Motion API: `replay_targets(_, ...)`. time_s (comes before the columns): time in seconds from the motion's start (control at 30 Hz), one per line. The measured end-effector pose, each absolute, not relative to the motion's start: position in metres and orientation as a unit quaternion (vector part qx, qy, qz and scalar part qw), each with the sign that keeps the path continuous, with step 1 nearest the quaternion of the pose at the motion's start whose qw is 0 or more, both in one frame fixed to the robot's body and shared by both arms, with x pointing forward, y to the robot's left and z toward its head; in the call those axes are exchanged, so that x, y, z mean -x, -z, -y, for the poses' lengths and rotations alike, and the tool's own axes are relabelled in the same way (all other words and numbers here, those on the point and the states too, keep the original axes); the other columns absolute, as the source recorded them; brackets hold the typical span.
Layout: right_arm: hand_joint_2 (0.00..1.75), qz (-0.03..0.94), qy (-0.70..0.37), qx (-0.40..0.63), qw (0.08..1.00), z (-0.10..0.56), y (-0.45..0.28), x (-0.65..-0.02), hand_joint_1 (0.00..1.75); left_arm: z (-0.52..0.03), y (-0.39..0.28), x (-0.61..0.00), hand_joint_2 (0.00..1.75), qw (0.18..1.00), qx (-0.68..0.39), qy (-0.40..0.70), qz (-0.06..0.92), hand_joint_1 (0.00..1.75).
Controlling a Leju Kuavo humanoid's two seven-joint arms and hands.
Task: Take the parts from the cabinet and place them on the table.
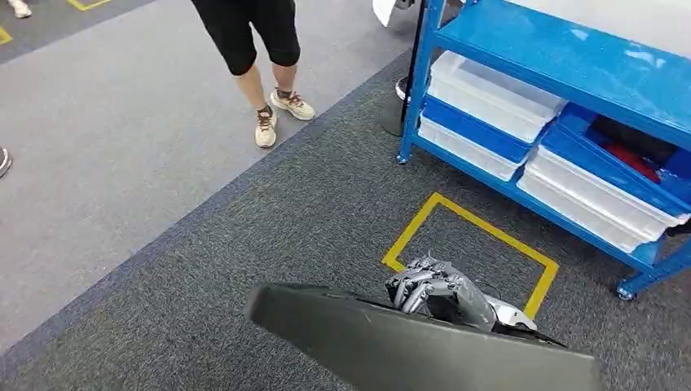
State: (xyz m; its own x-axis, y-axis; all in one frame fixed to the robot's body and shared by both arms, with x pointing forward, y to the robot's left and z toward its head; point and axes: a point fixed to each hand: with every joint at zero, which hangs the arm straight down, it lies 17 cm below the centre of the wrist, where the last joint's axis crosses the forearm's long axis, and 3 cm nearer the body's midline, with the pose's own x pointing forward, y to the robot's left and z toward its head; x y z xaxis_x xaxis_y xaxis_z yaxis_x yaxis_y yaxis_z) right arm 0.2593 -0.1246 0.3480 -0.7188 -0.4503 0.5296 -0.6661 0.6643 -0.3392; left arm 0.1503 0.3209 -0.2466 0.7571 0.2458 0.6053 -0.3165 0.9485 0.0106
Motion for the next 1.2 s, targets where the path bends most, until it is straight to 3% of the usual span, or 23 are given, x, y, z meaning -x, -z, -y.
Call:
replay_targets(0.33, 1.75, 0.888, -0.264, -0.316, 0.204, 0.124, -0.348, -0.258, 1.73, -0.321, 0.247, -0.147, 0.0, 0.936, -0.058, -0.148, 0.313, 0.0)
replay_targets(0.63, 1.75, 0.849, -0.262, -0.369, 0.272, 0.147, -0.307, -0.21, 1.73, -0.38, 0.238, -0.137, 0.0, 0.918, -0.123, -0.154, 0.344, 0.0)
replay_targets(1.2, 1.75, 0.863, -0.263, -0.316, 0.295, 0.152, -0.298, -0.196, 1.73, -0.373, 0.24, -0.134, 0.0, 0.918, -0.115, -0.171, 0.338, 0.0)
